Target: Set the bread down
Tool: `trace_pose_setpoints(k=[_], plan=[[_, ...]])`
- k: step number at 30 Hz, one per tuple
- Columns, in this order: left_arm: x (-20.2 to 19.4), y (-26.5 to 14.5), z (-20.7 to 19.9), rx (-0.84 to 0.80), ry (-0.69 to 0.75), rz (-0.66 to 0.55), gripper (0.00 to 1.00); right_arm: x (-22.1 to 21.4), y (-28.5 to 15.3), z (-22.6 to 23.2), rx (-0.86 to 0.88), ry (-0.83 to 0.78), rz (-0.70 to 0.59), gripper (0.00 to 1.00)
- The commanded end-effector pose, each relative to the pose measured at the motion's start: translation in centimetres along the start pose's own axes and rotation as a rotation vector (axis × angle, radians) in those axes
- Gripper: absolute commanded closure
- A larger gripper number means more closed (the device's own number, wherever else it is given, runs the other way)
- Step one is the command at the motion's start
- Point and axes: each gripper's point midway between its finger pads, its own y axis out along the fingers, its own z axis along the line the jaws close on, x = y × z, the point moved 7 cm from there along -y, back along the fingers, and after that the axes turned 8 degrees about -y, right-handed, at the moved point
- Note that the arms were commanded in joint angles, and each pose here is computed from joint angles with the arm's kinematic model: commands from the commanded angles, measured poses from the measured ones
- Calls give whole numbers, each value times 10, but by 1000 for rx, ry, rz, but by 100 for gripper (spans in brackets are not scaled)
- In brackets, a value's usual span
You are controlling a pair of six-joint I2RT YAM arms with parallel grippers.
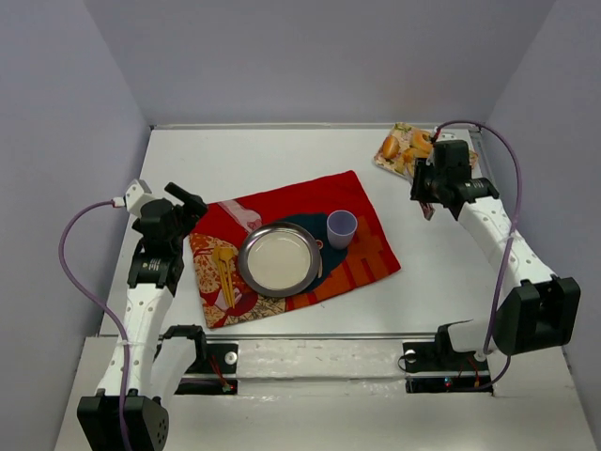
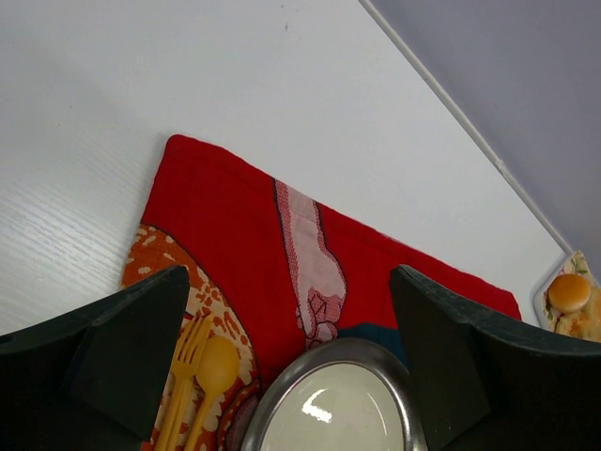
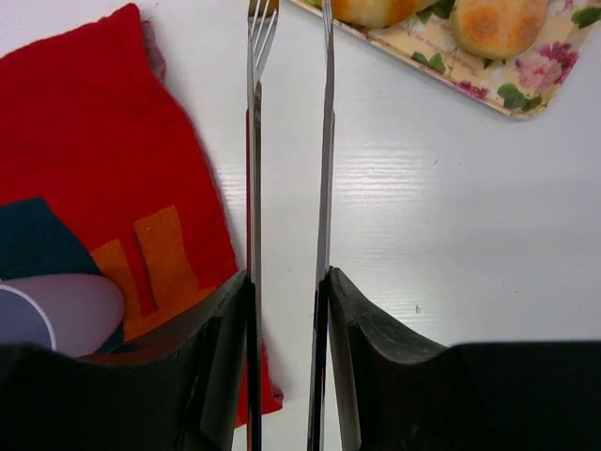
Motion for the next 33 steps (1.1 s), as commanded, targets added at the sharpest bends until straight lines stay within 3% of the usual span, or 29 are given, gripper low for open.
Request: trace_pose_setpoints(k=[1, 9, 16, 24, 33], plan=[[2, 0, -1, -31, 9, -25, 1, 20, 2, -19, -71, 87, -21, 57], [2, 0, -2, -34, 10, -26, 1, 25, 12, -69, -153, 207, 10, 55], [1, 1, -2, -40, 10, -19, 1, 18, 26, -95, -191, 193, 78, 50], [0, 4, -3, -38, 14, -11, 1, 13, 50, -99, -133, 157, 140, 49], [-2, 6, -2, -38, 15, -1, 1, 7, 59, -113, -187, 180, 181, 42]])
